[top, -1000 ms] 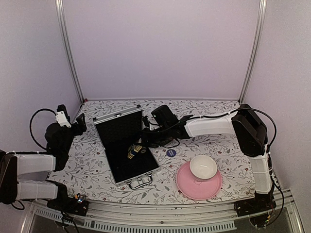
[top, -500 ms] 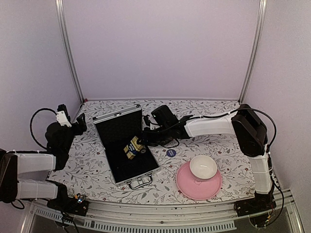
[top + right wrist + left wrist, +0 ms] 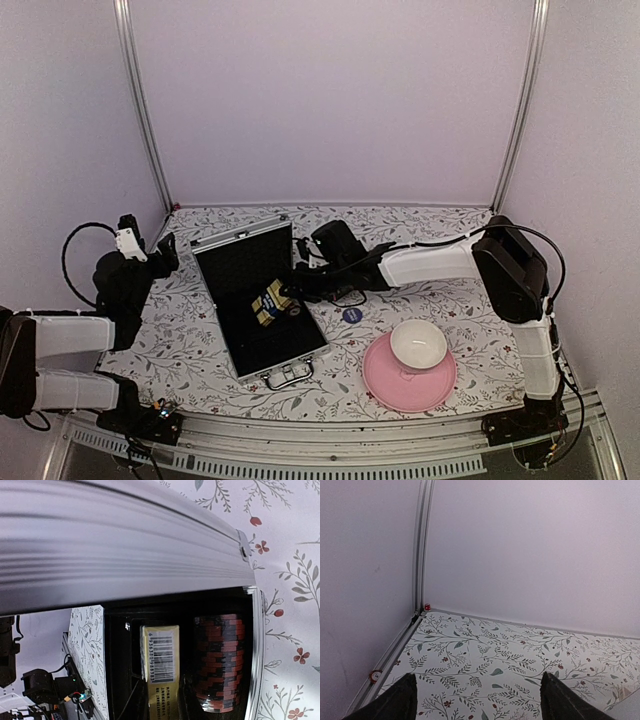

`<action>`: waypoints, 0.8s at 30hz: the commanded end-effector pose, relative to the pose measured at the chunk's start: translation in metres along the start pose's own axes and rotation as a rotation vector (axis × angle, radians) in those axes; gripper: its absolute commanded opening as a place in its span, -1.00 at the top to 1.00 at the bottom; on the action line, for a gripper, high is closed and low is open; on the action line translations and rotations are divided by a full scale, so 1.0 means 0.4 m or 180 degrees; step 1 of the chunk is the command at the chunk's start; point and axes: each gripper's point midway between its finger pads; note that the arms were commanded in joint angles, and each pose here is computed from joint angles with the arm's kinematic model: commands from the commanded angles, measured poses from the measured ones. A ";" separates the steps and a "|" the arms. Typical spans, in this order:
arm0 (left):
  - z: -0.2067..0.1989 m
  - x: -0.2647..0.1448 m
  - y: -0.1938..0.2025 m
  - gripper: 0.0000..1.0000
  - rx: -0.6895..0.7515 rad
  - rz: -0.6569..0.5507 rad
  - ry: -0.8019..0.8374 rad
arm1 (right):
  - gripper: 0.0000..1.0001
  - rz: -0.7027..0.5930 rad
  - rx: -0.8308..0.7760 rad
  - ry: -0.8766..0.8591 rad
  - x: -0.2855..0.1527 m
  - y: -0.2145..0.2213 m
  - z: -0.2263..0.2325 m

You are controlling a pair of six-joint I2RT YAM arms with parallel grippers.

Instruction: Pack up texas hold em set

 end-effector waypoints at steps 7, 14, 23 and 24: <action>-0.007 0.011 -0.020 -0.70 0.0042 -0.0059 0.0015 | 0.88 -0.0171 0.0122 -0.0116 -0.003 -0.028 0.024; -0.008 0.014 -0.019 -0.70 0.0052 -0.0049 0.0013 | 0.86 -0.0038 0.0123 -0.0062 -0.003 -0.005 0.015; -0.008 0.016 -0.018 -0.70 0.0052 -0.0036 0.0012 | 0.35 -0.0062 0.0073 0.0008 -0.018 -0.014 0.015; -0.008 0.016 -0.016 -0.70 0.0053 -0.0032 0.0009 | 0.30 -0.0096 0.0044 0.0032 -0.024 -0.022 0.017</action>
Point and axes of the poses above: each gripper's point midway between its finger pads, its own x axis out along the fingers, its own z axis along the line the jaws close on, y = z × x, and after that the axes turned 14 degrees about -x, right-handed
